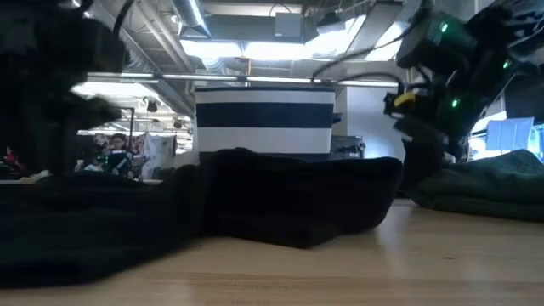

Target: Fold Laundry from Bin

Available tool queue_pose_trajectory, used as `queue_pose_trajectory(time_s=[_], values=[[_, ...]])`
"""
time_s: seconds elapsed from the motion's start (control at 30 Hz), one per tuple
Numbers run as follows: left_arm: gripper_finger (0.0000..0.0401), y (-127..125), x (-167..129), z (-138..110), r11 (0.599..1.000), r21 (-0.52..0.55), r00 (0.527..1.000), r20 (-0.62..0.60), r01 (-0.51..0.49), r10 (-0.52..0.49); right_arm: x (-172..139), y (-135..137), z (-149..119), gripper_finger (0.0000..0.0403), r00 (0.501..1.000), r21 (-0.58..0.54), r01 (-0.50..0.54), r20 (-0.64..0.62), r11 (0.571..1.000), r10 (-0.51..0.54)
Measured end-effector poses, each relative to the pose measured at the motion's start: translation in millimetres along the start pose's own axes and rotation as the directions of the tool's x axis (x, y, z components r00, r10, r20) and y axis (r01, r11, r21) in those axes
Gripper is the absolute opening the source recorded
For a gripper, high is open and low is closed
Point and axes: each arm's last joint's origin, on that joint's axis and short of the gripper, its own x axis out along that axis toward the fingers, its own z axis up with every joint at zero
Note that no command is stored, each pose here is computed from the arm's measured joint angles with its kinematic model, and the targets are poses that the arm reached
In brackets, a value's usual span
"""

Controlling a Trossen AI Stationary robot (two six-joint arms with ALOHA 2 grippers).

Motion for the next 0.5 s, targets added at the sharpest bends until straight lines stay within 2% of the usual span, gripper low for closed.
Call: queue_pose_trajectory(time_s=[0.13, 0.23, 0.3, 0.4, 0.5], values=[[0.0091, -5, -18, 13, 0.987, 0.081, 0.99, 0.031, -0.141, 0.139, -19, 17, 4, 0.0005, 0.983, 0.013, -0.149, 0.114, 0.989, 0.147], [0.0091, -2, -25, 16, 0.956, 0.124, 0.964, 0.041, -0.267, 0.264, -32, 39, 6, 0.0005, 0.927, 0.007, -0.313, 0.22, 0.95, 0.303], [0.0091, 4, -25, 14, 0.94, 0.145, 0.951, 0.032, -0.309, 0.308, -36, 54, 3, 0.0005, 0.881, -0.017, -0.396, 0.273, 0.918, 0.385], [0.0091, 17, -17, 10, 0.934, 0.145, 0.944, -0.004, -0.326, 0.33, -35, 72, -8, 0.0005, 0.85, -0.045, -0.442, 0.299, 0.896, 0.434], [0.0091, 32, -7, 1, 0.926, 0.14, 0.932, -0.048, -0.35, 0.36, -29, 91, -15, 0.0005, 0.855, -0.054, -0.444, 0.274, 0.895, 0.44]])
